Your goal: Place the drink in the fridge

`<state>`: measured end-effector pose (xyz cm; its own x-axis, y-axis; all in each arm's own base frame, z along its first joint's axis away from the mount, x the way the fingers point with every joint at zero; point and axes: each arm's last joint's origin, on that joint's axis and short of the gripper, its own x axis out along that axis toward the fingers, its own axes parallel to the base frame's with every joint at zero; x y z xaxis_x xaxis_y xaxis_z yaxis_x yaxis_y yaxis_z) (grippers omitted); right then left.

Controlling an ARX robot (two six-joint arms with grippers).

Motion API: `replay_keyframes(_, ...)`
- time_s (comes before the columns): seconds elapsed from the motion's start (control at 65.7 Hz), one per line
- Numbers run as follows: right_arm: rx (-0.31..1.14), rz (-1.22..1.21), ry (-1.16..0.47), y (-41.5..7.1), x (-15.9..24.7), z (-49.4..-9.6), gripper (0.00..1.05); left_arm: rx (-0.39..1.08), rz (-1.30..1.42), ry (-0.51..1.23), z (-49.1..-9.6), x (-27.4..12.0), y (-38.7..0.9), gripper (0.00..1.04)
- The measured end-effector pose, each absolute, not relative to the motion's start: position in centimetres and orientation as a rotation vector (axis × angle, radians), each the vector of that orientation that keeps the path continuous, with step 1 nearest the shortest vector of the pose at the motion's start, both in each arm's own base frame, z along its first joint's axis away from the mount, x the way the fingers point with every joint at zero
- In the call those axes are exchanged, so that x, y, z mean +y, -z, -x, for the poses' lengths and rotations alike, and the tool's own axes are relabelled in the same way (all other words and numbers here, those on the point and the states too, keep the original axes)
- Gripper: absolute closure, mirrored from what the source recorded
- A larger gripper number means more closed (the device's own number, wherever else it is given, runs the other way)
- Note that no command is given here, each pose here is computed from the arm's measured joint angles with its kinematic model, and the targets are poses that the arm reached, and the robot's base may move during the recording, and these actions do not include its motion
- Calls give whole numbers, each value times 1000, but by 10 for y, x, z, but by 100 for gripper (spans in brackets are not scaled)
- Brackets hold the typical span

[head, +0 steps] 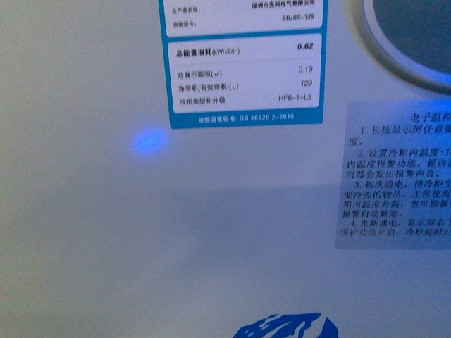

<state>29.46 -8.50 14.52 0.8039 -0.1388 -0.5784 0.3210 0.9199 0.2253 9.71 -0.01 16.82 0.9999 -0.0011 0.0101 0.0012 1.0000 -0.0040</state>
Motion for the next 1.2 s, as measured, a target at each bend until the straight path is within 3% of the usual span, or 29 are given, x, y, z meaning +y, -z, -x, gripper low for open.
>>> replay_keyframes(0.168,402,-260,233,-209,-70,-251,68,-10,4,1,-97,0,-168,8)
replay_keyframes(0.381,202,-203,226,-257,-46,-198,68,-10,4,1,-97,0,-168,8)
replay_keyframes(0.746,35,-159,199,-277,-15,-111,68,-10,4,1,-97,0,-168,8)
replay_keyframes(0.975,-63,-137,192,-282,-11,-98,68,-10,4,1,-97,0,-168,8)
replay_keyframes(1.203,-20,-143,138,-265,-7,-102,68,-10,4,1,-97,0,-168,8)
